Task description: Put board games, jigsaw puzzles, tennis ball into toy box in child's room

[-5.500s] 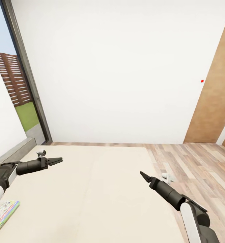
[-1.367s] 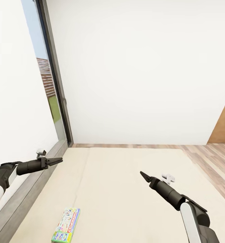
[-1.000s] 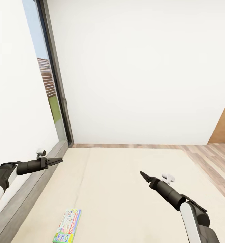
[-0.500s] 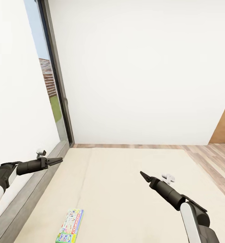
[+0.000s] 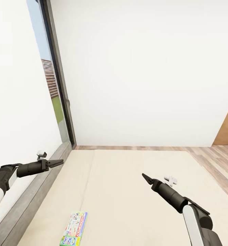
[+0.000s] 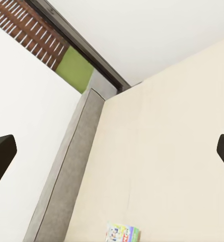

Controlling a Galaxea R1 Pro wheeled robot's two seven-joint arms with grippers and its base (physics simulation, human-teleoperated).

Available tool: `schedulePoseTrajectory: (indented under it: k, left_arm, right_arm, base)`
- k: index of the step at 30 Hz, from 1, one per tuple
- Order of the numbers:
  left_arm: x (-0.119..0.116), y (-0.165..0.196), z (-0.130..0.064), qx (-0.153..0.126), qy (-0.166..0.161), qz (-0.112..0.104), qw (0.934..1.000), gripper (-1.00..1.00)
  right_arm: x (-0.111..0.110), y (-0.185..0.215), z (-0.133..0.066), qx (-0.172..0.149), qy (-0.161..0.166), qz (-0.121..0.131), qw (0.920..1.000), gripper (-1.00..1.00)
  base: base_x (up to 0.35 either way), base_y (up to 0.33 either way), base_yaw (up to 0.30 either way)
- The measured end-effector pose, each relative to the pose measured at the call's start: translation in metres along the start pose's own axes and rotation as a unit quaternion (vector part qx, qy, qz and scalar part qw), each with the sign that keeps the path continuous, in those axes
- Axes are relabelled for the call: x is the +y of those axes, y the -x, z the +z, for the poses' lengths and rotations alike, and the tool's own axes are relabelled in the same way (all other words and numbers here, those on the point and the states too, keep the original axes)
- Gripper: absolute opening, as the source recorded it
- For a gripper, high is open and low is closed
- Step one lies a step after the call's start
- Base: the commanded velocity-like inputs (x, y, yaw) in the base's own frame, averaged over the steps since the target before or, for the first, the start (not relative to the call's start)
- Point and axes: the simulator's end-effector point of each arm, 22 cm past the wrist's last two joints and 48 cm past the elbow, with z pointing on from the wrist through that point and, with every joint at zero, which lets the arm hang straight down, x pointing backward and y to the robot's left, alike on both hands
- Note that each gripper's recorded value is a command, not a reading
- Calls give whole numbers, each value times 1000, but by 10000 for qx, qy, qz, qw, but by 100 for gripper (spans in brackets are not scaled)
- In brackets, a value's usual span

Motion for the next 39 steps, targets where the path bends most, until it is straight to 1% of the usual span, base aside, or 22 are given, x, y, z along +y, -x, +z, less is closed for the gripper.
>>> schedulePoseTrajectory:
  k: [9,11,16,19,24,27,29,33,35,36,37,39]
  left_arm:
    - [0,-1,2,4,-16,-12,10000,100]
    - [-2,-3,8,24,-64,-30,10000,100]
    - [-4,-5,13,41,-107,-50,9999,100]
    - [-3,-8,14,59,-109,-86,9999,100]
    - [1,-22,19,197,-88,-183,9996,100]
    - [13,-26,21,241,181,-219,9993,100]
    - [23,-29,22,259,382,-266,9986,100]
    - [49,-41,25,298,881,-430,9947,100]
    - [54,-44,26,306,975,-473,9936,100]
    - [58,-47,28,315,1046,-520,9927,100]
    - [61,-50,29,324,1101,-570,9917,100]
    - [64,-55,31,337,1141,-633,9909,100]
  right_arm:
    - [-1,0,1,-6,-40,-27,10000,100]
    - [-3,-1,0,3,-59,-36,10000,100]
    - [-2,0,0,0,-52,-37,10000,100]
    - [1,2,0,-22,6,-37,10000,100]
    - [10,-1,2,5,64,-8,10000,100]
    - [10,-6,4,94,13,25,10000,100]
    - [15,-11,7,176,34,6,9998,100]
    - [39,-23,19,402,221,-113,9989,100]
    - [43,-23,19,465,257,-121,9985,100]
    - [47,-25,19,548,282,-109,9980,100]
    - [48,-26,19,624,281,-90,9976,100]
    - [46,-26,17,655,262,-63,9975,100]
  base:
    - [0,1,0]
    - [0,0,0]
    - [0,0,0]
    - [0,0,0]
    - [0,0,0]
    - [0,0,0]
    - [0,0,0]
    - [0,0,0]
    - [0,0,0]
    - [0,0,0]
    - [0,0,0]
    - [0,0,0]
